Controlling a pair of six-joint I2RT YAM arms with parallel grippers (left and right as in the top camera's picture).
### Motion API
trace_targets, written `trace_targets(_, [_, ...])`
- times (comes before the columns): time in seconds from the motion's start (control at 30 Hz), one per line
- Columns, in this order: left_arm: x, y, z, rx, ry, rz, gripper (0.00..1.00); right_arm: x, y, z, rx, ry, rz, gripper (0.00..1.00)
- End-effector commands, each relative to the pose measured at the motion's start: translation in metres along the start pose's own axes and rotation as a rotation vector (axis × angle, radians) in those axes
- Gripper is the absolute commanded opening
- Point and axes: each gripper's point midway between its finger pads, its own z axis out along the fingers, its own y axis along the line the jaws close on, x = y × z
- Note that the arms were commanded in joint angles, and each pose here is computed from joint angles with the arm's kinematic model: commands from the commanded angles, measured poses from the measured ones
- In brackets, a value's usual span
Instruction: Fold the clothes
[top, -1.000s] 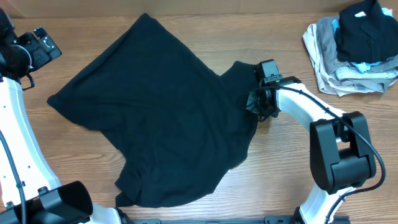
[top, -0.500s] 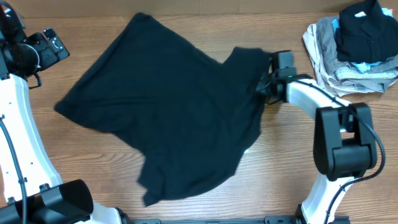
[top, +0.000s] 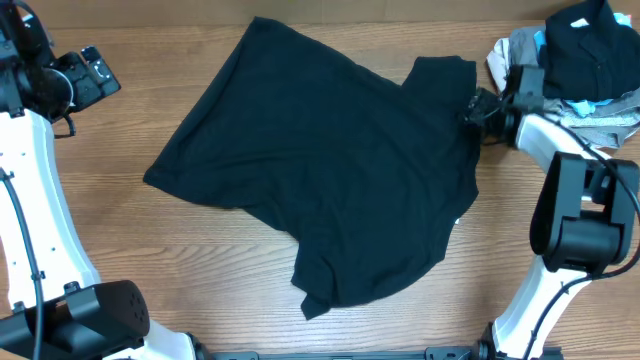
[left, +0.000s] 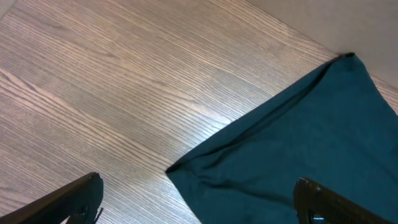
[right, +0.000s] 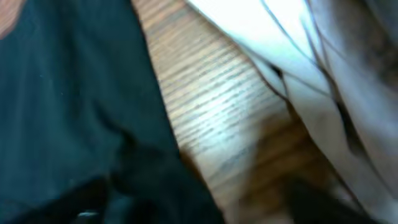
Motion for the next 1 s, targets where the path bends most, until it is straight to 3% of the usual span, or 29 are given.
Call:
trace_targets(0.0, [0.002, -0.005, 0.004, 0.013, 0.01, 0.048, 1.0, -0.022, 0.013, -0.019, 0.002, 0.049, -0.045, 1.0])
trace_targets(0.23, [0.008, -0.004, 0.001, 0.01, 0.03, 0.077, 1.0, -0.05, 0.039, -0.133, 0.006, 0.115, -0.032, 1.0])
trace_targets(0.4, [0.024, 0.002, -0.011, -0.011, 0.082, 0.097, 0.98, -0.046, 0.066, -0.225, -0.125, 0.098, -0.037, 1.0])
trace_targets(0.7, [0.057, 0.009, -0.056, -0.027, 0.142, 0.102, 0.98, 0.033, 0.077, -0.336, -0.164, 0.203, -0.084, 1.0])
trace_targets(0.97, [0.074, 0.023, -0.092, -0.086, 0.134, 0.103, 0.98, 0.116, 0.093, -0.373, -0.172, 0.336, -0.246, 1.0])
